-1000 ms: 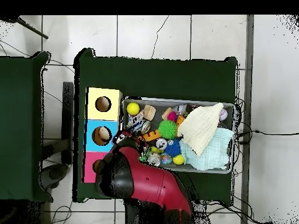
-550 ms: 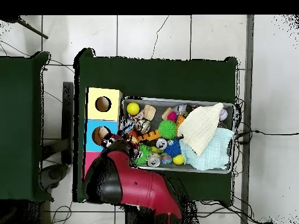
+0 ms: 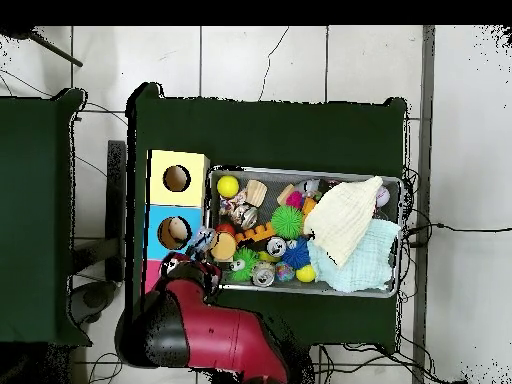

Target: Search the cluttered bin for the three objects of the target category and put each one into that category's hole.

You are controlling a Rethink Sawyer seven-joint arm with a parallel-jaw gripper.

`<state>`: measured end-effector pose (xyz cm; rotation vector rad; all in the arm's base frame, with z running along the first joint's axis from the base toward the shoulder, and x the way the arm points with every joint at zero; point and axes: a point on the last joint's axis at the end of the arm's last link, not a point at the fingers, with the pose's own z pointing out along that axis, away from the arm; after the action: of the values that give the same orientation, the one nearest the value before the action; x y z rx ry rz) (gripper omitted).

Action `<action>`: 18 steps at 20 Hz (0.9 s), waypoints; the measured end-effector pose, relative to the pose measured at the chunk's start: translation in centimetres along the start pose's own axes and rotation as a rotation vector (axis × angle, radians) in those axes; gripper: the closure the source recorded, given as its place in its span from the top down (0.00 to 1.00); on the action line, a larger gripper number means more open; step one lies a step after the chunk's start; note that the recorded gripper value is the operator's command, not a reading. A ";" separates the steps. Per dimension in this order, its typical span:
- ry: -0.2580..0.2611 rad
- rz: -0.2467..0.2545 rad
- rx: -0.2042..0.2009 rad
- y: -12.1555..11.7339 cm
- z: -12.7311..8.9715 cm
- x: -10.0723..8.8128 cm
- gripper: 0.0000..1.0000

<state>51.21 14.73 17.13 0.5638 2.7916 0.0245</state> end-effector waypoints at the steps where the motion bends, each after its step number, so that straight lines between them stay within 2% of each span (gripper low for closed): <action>1: 0.006 -0.003 0.001 0.0 0.0 0.4 0.00; 3: 0.033 -0.015 0.005 0.1 0.2 2.1 0.00; 7: 0.059 -0.037 0.009 0.5 0.3 4.0 0.00; 11: 0.087 -0.082 0.008 1.6 0.1 6.9 0.00; 18: 0.088 -0.153 -0.005 4.3 -1.0 10.0 0.00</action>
<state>43.71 22.53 15.64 0.3546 2.9109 0.0243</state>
